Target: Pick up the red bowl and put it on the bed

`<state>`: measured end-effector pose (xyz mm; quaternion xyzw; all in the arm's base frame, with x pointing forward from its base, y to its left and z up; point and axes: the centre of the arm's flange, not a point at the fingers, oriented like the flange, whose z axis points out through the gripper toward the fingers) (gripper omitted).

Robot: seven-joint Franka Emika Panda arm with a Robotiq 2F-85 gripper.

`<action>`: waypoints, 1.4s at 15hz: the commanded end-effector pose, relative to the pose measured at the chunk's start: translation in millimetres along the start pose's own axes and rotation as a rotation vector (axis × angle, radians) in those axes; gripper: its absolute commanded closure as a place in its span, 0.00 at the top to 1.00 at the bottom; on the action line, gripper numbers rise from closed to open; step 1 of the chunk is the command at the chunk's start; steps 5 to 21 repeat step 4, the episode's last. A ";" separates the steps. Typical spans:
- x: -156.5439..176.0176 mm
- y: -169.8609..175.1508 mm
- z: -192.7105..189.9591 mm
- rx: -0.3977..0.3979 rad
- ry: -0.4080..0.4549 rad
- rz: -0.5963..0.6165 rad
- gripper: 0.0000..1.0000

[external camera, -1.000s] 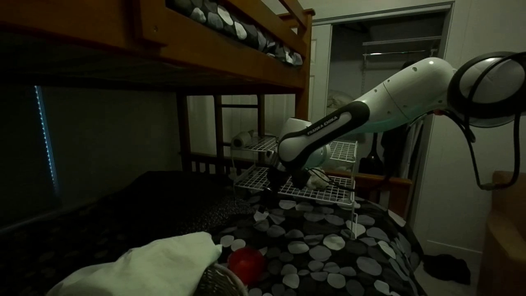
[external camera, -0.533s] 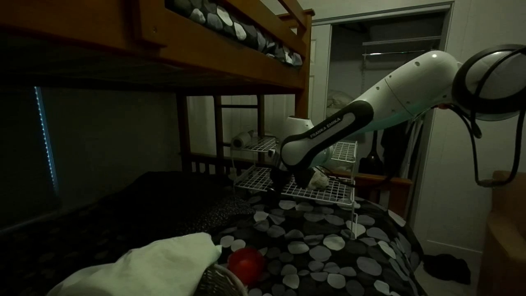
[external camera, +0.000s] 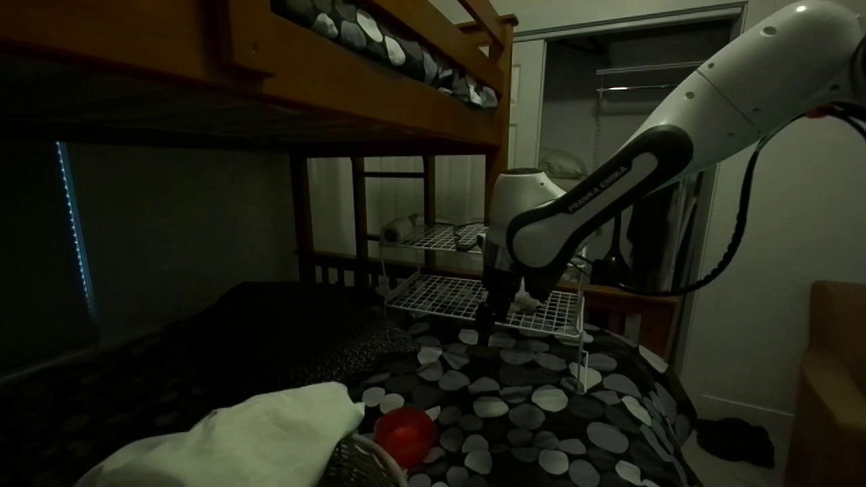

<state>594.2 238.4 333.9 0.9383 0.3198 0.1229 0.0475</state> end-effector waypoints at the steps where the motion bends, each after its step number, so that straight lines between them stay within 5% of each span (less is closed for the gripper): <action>1: -65.4 -10.5 -57.5 -0.108 0.053 -0.057 1.00; 2: -61.9 -5.4 -59.5 -0.085 0.099 -0.087 1.00; 3: -27.0 -4.3 -40.9 -0.067 0.053 -0.048 1.00; 21: -34.0 -4.5 -51.1 -0.075 0.077 -0.060 1.00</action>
